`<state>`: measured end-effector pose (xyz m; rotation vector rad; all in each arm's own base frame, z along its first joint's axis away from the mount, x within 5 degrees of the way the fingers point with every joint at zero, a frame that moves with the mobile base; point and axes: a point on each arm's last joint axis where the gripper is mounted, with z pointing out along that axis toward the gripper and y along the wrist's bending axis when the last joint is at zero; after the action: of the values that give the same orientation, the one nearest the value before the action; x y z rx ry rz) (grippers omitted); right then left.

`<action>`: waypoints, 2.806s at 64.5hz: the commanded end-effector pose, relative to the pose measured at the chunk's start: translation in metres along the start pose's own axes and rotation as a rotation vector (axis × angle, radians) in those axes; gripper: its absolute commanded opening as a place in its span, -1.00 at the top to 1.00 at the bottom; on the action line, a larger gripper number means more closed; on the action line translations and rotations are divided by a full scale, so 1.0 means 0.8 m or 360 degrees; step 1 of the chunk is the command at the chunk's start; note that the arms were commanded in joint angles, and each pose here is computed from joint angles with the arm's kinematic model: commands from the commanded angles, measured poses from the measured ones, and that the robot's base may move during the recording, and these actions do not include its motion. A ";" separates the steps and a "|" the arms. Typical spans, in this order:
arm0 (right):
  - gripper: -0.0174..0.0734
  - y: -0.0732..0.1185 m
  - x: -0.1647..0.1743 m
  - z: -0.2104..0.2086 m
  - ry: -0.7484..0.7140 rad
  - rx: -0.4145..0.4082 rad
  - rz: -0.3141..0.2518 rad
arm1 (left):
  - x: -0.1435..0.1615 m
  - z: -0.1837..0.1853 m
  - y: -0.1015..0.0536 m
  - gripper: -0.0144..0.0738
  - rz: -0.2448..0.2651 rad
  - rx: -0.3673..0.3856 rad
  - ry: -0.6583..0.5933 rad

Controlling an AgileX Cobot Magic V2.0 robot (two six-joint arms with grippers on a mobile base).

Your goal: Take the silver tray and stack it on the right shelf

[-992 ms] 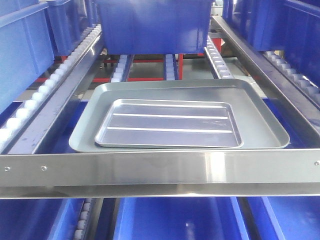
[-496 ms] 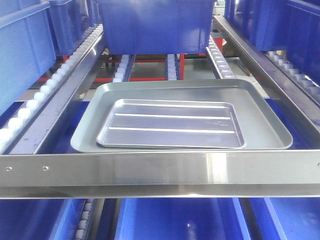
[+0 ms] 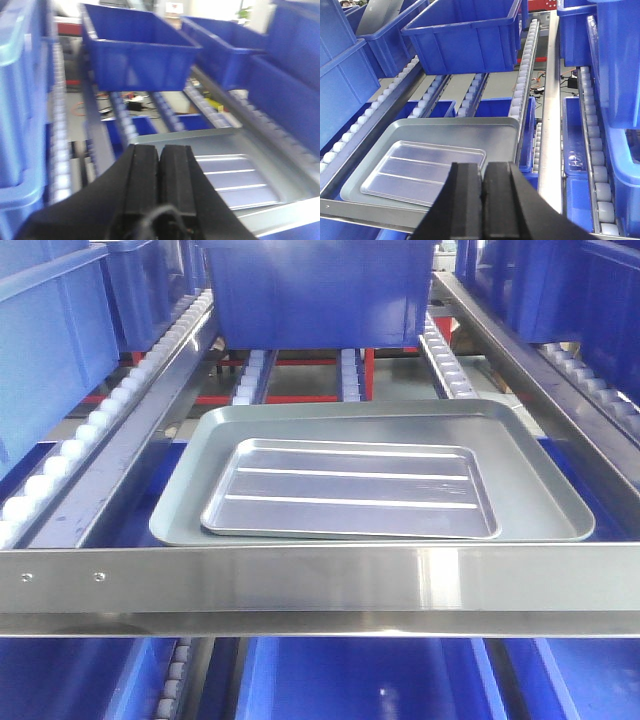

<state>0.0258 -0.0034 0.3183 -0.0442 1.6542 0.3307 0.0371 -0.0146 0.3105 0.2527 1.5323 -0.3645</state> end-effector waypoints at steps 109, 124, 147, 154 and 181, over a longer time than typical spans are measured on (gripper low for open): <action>0.51 0.005 0.009 0.014 -0.0109 0.0075 -0.0262 | 0.122 0.011 0.029 0.88 0.0070 -0.0493 -0.0322; 0.51 -0.012 0.067 0.037 -0.0261 0.0280 -0.0301 | 0.122 0.011 0.029 0.88 0.0070 -0.0493 -0.0322; 0.51 -0.029 0.124 0.044 -0.0370 0.0379 -0.0298 | 0.123 0.011 0.029 0.88 0.0070 -0.0494 -0.0319; 0.51 -0.029 0.124 0.044 -0.0370 0.0379 -0.0296 | 0.123 0.011 0.029 0.88 0.0070 -0.0494 -0.0319; 0.51 -0.030 0.126 0.044 -0.0351 0.0379 -0.0294 | 0.123 0.011 0.029 0.88 0.0070 -0.0494 -0.0319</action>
<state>0.0568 0.0000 0.1974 0.0138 1.5772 0.0083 0.0558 -0.0040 0.2093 0.0133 1.4424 -0.1007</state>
